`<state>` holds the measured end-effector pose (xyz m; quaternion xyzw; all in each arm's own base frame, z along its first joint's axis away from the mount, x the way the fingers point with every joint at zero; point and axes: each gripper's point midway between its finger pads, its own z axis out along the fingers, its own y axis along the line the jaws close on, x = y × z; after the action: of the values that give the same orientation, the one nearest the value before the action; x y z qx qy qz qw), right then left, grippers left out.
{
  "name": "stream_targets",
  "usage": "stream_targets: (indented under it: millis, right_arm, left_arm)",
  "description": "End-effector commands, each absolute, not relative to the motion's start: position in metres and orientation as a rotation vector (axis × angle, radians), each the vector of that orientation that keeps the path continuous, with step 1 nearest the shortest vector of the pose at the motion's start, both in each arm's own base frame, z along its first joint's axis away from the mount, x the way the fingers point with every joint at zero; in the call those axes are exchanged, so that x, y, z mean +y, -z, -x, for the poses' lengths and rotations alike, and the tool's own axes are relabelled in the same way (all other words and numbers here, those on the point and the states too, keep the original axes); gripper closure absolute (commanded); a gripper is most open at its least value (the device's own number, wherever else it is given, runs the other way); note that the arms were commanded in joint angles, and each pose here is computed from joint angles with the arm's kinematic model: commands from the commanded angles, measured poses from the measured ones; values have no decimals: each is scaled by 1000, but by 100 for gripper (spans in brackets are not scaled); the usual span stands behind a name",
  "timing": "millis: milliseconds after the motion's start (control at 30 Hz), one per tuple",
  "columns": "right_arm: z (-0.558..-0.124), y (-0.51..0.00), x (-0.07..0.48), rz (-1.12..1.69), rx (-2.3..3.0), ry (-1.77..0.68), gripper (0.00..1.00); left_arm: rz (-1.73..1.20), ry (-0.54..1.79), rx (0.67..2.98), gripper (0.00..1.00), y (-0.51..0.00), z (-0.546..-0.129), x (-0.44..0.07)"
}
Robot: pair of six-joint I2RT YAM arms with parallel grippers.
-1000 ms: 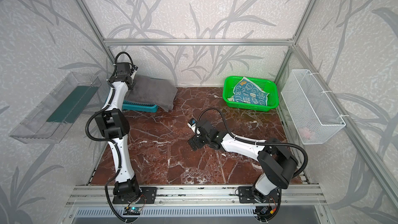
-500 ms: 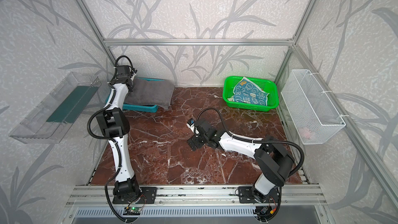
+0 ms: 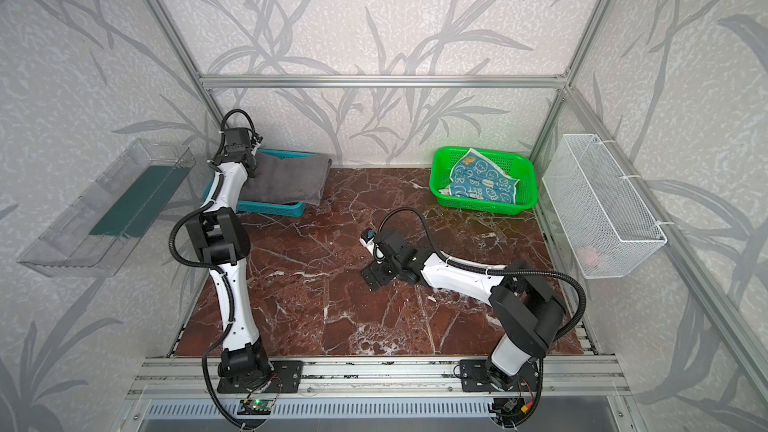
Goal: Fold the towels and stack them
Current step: 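Lower the grey towel into the teal basket and open the left gripper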
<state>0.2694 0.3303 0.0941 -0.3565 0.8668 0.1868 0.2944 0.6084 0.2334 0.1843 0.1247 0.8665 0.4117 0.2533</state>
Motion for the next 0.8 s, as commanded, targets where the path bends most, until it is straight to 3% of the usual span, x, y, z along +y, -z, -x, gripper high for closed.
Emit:
stream_targets:
  millis: [0,333,367,467,533,633,767]
  right_arm:
    - [-271,-99,331,947,2303,-502,0]
    - [-270,-98,329,944,2308,-496,1]
    - [-270,-97,328,943,2310,-494,1]
    - [-270,-97,329,945,2310,-493,1]
    - [-270,-97,328,942,2311,-492,1]
    - [-271,-96,329,943,2310,-495,0]
    - [-270,-95,331,939,2311,-508,0]
  left_arm:
    - [-290,-1204,2299,100,-205,-609,252]
    - [-287,-1203,2308,99,-191,-613,255]
    - [-287,-1201,2312,93,-188,-613,255]
    - [-271,-1204,2311,53,-183,-615,257]
    - [-254,-1202,2307,37,-184,-615,257]
    - [-203,-1185,2282,26,-194,-617,256]
    - [-126,-1078,2250,18,-217,-619,241]
